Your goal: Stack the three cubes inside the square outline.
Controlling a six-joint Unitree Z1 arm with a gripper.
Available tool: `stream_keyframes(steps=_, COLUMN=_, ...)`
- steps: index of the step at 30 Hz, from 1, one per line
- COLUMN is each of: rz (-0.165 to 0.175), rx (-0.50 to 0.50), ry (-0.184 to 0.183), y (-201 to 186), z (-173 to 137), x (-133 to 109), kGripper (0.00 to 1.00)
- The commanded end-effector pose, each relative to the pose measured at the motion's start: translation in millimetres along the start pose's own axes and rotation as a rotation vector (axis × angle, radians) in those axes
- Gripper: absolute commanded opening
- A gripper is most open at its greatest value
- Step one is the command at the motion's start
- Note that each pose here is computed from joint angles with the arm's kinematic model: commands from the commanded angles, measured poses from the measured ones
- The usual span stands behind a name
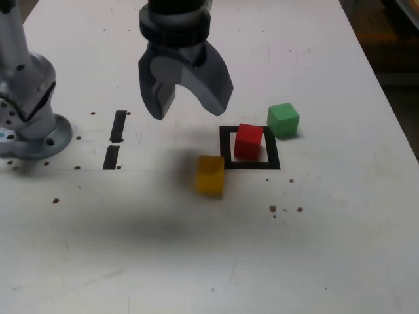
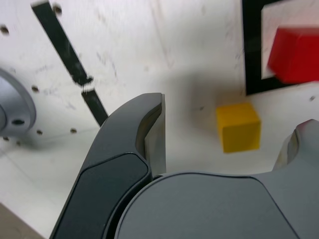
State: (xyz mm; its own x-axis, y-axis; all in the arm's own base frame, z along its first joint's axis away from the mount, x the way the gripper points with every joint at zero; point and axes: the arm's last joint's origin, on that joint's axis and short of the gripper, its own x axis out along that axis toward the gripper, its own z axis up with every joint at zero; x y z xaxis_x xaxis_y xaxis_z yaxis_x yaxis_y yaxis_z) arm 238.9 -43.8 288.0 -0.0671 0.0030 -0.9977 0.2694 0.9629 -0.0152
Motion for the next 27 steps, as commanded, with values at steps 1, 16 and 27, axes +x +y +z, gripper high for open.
stream_keyframes(steps=1, rz=-0.015, rx=0.009, ry=-0.008, y=-8, z=0, x=-1, kGripper=0.89)
stream_keyframes(steps=16, rz=-0.115, rx=0.063, ry=0.007, y=-49, z=42, x=36, kGripper=0.88)
stream_keyframes(steps=27, rz=-0.146, rx=0.073, ry=0.043, y=-50, z=58, x=61, kGripper=0.88)
